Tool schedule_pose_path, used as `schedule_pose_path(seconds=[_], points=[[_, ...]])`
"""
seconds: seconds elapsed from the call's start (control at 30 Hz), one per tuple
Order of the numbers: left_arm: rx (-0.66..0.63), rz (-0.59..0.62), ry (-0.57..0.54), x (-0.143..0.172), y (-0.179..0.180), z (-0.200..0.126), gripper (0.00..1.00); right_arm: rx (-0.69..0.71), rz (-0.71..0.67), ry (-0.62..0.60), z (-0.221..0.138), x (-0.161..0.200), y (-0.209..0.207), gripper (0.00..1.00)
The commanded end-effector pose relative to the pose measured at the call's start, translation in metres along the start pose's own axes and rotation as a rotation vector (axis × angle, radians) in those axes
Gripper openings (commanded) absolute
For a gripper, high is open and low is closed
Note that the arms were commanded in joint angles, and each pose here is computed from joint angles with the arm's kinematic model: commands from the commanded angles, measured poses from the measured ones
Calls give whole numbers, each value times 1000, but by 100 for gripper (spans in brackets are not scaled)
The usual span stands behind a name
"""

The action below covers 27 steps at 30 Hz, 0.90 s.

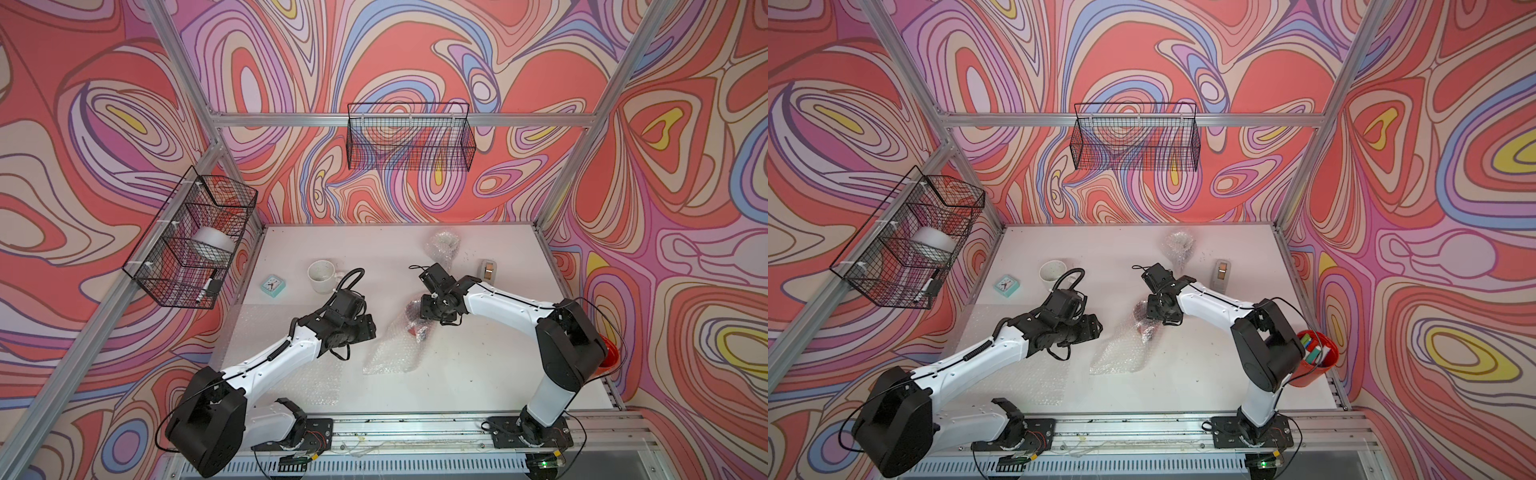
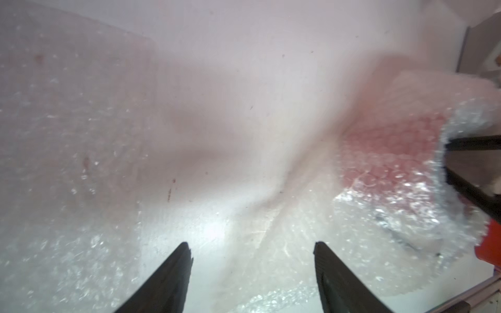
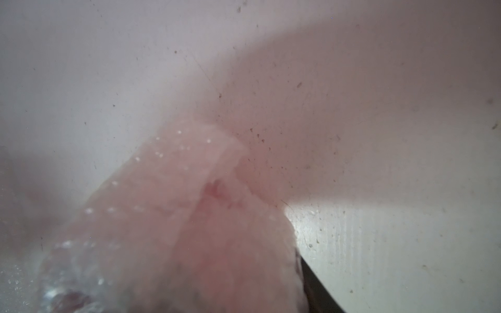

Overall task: Wrap mugs in bubble wrap
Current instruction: Wrap the mug in bubble wrap.

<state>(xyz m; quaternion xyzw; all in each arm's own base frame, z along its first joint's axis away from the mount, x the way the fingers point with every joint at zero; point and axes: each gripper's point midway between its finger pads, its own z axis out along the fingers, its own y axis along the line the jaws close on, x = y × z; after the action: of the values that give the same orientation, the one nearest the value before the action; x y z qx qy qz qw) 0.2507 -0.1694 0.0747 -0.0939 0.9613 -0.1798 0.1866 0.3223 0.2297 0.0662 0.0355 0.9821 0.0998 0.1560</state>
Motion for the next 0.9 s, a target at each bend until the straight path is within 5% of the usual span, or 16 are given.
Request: schedule_pose_path(seconds=[0.0,0.87], points=[[-34,3,76,12,7,9,71,23,6,-11,2,-5,-3,53],[-87,60,276,80,14,24,68,11,23,2,6,2,-5,53]])
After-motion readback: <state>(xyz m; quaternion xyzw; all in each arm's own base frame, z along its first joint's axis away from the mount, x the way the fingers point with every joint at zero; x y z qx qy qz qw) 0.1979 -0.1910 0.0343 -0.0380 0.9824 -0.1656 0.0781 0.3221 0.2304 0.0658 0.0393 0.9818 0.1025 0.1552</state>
